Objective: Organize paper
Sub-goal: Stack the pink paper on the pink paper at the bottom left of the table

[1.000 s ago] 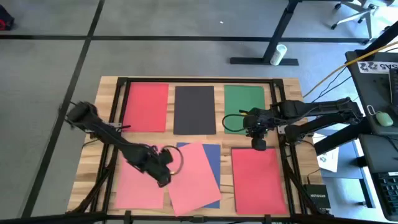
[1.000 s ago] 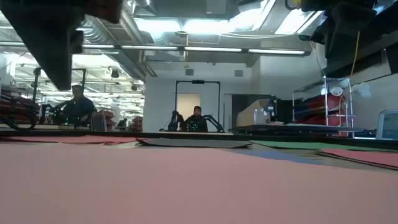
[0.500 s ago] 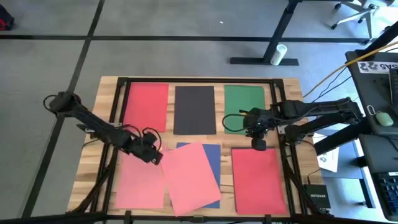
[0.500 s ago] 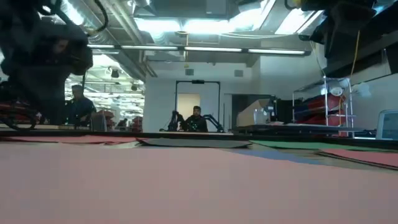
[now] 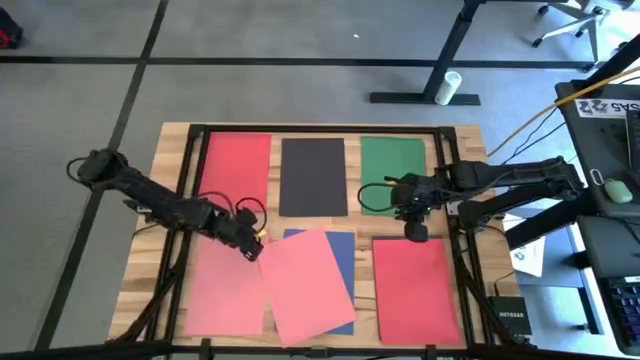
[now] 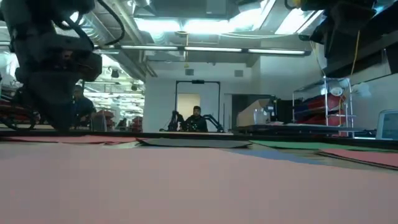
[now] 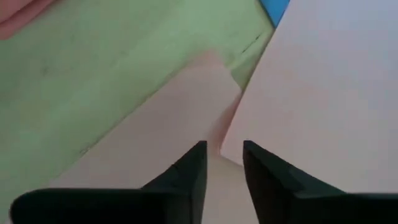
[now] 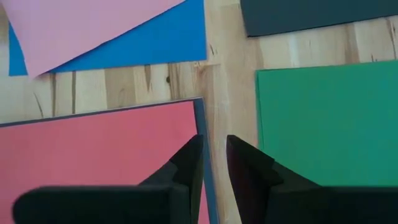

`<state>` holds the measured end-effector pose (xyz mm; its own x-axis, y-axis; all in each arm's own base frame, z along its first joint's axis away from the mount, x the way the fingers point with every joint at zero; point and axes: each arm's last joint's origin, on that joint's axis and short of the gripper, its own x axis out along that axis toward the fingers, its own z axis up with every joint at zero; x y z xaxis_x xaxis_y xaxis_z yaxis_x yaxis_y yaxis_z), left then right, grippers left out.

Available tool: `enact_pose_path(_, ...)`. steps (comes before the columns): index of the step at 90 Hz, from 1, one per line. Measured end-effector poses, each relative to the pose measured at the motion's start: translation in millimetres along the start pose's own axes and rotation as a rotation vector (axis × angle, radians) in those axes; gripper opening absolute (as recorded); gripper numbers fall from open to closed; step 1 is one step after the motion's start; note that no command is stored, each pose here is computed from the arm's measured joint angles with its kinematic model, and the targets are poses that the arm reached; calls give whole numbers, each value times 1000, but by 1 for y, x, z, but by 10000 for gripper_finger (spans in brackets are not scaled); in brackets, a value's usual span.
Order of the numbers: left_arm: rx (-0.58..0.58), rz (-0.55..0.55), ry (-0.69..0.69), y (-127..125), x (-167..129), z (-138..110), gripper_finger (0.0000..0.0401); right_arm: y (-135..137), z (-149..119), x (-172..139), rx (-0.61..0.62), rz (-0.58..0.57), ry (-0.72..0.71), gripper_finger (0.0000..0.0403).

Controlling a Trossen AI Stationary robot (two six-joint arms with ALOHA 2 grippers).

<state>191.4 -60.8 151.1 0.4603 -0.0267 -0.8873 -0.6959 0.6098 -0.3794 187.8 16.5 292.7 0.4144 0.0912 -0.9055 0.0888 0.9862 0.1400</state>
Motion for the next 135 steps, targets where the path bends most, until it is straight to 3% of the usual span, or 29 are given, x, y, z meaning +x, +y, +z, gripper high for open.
enact_pose_path(25,-47,-85,3,8,10,3,110,0,0,0,-1,4,1,60)
enact_pose_path(74,-83,-69,52,11,11,1,110,0,0,0,-1,4,1,60)
enact_pose_path(135,-44,-93,73,7,19,1,96,0,0,0,-7,3,1,60)
